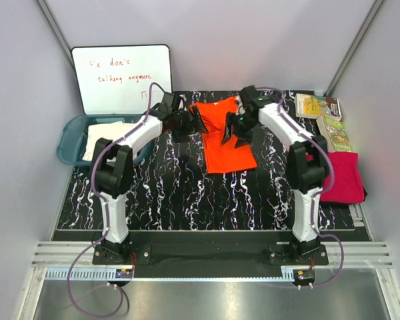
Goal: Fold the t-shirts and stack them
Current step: Fold the folded rectangular tshirt in 1/3 of the way, then grab one side of the 2/3 rectangular tshirt with both arms, then fold the long partially folded tshirt into a neat square, then put the neatly folded tshirt into the corner of the board with the right arm
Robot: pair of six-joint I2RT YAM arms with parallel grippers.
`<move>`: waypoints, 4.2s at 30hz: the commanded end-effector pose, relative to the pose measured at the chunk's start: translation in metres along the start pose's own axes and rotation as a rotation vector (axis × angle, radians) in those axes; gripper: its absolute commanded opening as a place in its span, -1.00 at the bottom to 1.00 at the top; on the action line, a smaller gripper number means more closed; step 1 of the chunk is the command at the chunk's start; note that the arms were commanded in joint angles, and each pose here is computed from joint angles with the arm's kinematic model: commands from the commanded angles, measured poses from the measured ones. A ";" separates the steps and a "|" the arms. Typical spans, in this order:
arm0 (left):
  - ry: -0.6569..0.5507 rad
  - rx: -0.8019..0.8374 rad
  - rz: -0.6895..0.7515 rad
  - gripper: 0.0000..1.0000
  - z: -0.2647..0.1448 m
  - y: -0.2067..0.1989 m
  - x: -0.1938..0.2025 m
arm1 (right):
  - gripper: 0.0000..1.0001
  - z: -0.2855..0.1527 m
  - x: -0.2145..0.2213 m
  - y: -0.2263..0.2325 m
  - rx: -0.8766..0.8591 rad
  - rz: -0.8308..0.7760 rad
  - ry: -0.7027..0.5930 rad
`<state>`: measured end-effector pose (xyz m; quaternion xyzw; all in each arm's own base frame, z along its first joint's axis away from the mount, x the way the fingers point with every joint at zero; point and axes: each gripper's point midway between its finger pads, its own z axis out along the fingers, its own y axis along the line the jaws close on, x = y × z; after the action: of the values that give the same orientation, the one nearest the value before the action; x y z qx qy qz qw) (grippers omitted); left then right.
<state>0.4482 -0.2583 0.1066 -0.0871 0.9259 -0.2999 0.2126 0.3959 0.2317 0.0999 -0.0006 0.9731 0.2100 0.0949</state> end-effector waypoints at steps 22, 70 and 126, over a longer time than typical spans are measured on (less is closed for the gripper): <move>0.257 0.047 -0.137 0.51 0.019 -0.008 0.146 | 0.37 0.020 0.049 -0.144 -0.095 0.565 0.050; -0.015 -0.079 0.276 -1.00 -0.126 -0.064 0.125 | -1.00 -0.129 0.040 -0.043 -0.162 0.136 -0.241; 0.015 -0.209 0.102 0.98 -0.044 0.030 0.006 | 0.64 0.054 -0.098 -0.063 -0.127 0.156 -0.139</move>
<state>0.4283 -0.2206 0.0921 -0.0663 0.9632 -0.1732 0.1946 0.5060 0.1764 0.0529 0.1073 0.9426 0.2824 0.1426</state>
